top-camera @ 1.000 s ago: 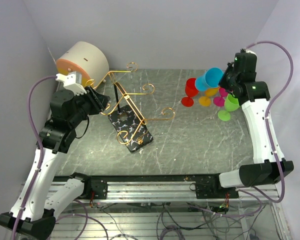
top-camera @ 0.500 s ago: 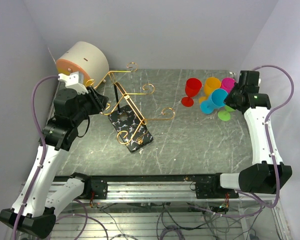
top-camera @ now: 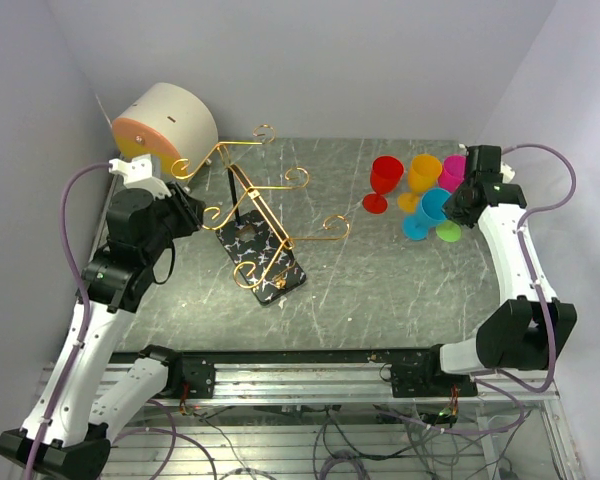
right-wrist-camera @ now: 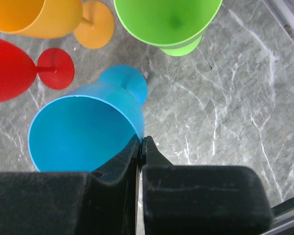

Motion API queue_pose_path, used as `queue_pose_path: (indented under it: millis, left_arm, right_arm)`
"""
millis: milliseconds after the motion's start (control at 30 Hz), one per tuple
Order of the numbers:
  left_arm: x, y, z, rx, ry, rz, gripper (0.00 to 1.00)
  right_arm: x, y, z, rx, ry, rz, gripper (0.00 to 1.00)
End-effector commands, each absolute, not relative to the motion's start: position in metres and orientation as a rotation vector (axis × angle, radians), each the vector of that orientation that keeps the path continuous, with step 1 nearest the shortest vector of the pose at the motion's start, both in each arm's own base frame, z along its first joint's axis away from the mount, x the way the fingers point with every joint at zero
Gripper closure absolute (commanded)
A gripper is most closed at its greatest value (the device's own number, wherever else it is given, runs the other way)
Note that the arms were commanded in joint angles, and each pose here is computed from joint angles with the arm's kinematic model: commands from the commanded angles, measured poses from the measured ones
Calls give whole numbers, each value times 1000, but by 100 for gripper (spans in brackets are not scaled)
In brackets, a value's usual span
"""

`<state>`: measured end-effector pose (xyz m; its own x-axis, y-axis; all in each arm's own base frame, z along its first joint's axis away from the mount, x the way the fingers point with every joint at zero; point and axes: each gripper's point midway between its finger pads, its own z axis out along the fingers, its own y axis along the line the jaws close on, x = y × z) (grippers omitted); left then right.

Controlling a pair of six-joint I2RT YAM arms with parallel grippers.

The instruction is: Take the wine glass off the wine glass rack

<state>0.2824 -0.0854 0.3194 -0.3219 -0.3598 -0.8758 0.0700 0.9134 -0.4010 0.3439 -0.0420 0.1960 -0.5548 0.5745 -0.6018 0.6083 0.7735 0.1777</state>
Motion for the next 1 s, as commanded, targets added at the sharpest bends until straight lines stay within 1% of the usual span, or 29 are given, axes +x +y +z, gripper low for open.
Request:
queue_pose_path:
  millis: [0, 200, 433, 500, 600, 667, 733, 900, 967]
  left_arm:
    - [280, -71, 314, -252, 1837, -369, 57]
    - [276, -65, 310, -274, 1822, -351, 57]
    - [275, -61, 305, -288, 1828, -331, 57]
    - [275, -61, 304, -290, 1828, -330, 57]
    - [276, -61, 302, -292, 1835, -323, 57]
    - [276, -60, 301, -294, 1837, -317, 57]
    - [275, -58, 303, -298, 1828, -312, 57]
    - [274, -55, 304, -302, 1818, -294, 57]
    - [275, -52, 302, -307, 1816, -279, 57]
  right_arm:
    - [359, -55, 196, 948, 2224, -113, 100]
    - [368, -58, 181, 958, 2253, -144, 100]
    - [377, -61, 185, 952, 2236, -152, 99]
    - [380, -60, 187, 942, 2234, -148, 97]
    - [385, -59, 191, 922, 2232, -131, 88]
    - [389, -58, 193, 914, 2228, -117, 77]
    - [391, -56, 194, 904, 2227, -106, 72]
    - [395, -54, 213, 892, 2168, -61, 71]
    - [398, -43, 234, 833, 2120, 37, 67]
